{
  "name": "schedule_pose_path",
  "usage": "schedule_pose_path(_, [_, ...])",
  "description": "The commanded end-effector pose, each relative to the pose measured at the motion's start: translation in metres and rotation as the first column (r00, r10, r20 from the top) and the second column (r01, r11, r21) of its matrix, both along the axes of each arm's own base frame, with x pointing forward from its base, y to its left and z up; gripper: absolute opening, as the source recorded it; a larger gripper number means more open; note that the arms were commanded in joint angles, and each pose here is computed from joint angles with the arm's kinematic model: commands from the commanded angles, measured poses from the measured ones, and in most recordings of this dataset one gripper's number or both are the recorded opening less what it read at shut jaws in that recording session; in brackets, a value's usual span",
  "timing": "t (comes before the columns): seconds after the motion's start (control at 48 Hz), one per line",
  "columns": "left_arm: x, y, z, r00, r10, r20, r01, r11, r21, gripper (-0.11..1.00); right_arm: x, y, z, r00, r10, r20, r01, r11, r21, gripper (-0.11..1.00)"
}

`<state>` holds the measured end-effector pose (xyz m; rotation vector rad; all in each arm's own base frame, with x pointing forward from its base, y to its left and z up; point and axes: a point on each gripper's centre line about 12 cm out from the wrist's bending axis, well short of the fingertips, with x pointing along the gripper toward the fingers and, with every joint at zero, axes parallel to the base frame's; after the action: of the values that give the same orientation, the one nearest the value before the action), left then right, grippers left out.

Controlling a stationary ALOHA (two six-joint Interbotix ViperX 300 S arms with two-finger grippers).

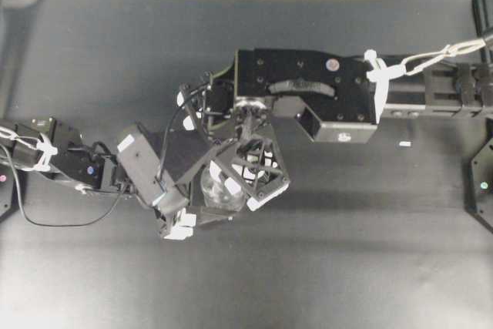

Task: Open the bottle cap by holding the bottle with the left arm and twisting the cap with the right arm.

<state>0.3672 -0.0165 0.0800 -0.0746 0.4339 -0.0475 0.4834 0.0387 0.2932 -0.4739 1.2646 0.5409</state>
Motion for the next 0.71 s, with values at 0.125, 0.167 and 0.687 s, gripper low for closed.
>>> schedule_pose_path(0.125, [0.001,0.001,0.001,1.0,0.004,0.003,-0.004,1.0,-0.004,0.86,-0.002,0.016,0.001,0.999,0.038,0.007,-0.038,0.999,-0.001,0.37])
schedule_pose_path(0.167, [0.001,0.001,0.001,1.0,0.003,0.003,-0.003,1.0,-0.003,0.86,-0.003,0.016,0.001,0.999,0.034,0.006,-0.034,0.999,-0.001,0.37])
schedule_pose_path(0.687, [0.0,0.0,0.0,1.0,0.003,0.0,-0.003,1.0,-0.003,0.86,-0.011,0.01,0.01,0.996,-0.065,0.06,0.066,0.998,-0.02,0.83])
